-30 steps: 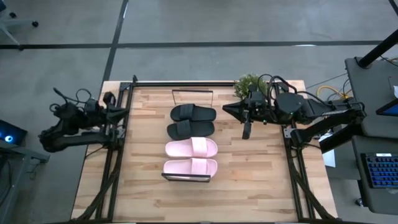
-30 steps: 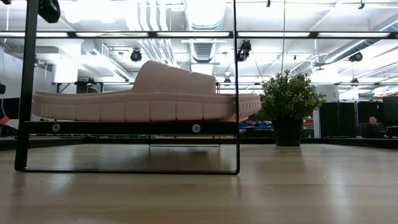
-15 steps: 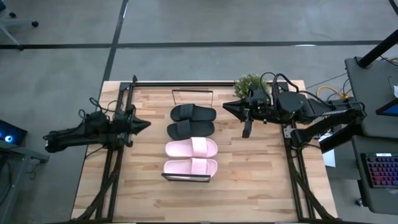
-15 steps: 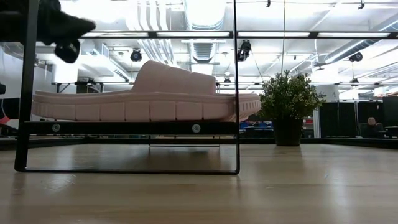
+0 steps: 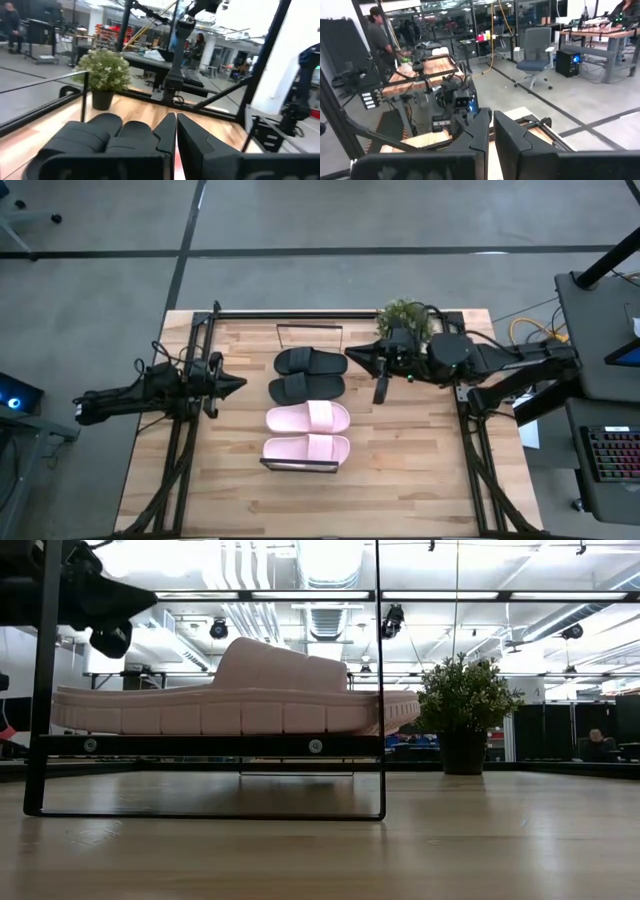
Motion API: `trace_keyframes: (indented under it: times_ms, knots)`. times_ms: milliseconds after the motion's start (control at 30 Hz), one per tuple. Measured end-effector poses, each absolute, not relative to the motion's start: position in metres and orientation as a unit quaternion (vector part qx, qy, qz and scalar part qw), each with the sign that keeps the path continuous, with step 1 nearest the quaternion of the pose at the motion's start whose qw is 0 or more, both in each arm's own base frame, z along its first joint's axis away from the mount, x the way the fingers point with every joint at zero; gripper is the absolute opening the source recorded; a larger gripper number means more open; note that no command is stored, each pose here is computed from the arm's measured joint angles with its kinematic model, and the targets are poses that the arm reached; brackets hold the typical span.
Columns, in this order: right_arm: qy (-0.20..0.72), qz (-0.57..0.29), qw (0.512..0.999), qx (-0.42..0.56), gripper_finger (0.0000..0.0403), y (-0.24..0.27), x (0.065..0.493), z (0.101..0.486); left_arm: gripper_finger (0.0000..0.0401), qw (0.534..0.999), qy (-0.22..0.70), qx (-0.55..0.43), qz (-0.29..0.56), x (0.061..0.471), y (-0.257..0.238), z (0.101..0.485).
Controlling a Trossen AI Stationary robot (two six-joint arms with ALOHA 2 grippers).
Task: Pick and place slides into the shelf
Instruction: Return to Home Position
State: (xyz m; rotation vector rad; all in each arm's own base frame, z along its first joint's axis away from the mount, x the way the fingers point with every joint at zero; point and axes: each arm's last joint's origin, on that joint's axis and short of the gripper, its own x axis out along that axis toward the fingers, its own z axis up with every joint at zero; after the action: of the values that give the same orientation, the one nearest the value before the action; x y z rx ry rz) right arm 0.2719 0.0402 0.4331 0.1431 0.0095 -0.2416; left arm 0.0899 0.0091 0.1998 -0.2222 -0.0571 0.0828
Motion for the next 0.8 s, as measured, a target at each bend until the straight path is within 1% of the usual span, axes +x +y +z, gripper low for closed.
trace_keyframes:
  times_ms: [200,300,367,467,567,733,800]
  knots:
    - [-0.009,-0.119,0.990,0.077,0.0018,0.045,0.293,0.424,0.0000,0.993,0.004,-0.114,0.019,0.093,0.007,0.187]
    - [0.000,-0.121,0.991,0.064,0.0018,0.046,0.299,0.419,0.0000,0.993,0.024,-0.116,0.020,0.096,0.007,0.171]
    - [0.002,-0.125,0.990,0.058,0.0018,0.046,0.300,0.418,0.0000,0.992,0.000,-0.126,0.015,0.098,0.007,0.167]
    - [-0.001,-0.127,0.990,0.059,0.0018,0.045,0.298,0.420,0.0000,0.993,-0.022,-0.114,0.003,0.099,0.006,0.170]
    - [-0.008,-0.127,0.990,0.058,0.0018,0.044,0.294,0.424,0.0000,0.994,-0.028,-0.103,0.026,0.098,0.007,0.171]
    - [-0.009,-0.129,0.990,0.065,0.0018,0.044,0.298,0.420,0.0000,0.994,-0.007,-0.106,0.030,0.100,0.007,0.167]
    - [-0.013,-0.129,0.989,0.076,0.0018,0.045,0.304,0.414,0.0000,0.991,0.004,-0.127,0.032,0.100,0.007,0.165]
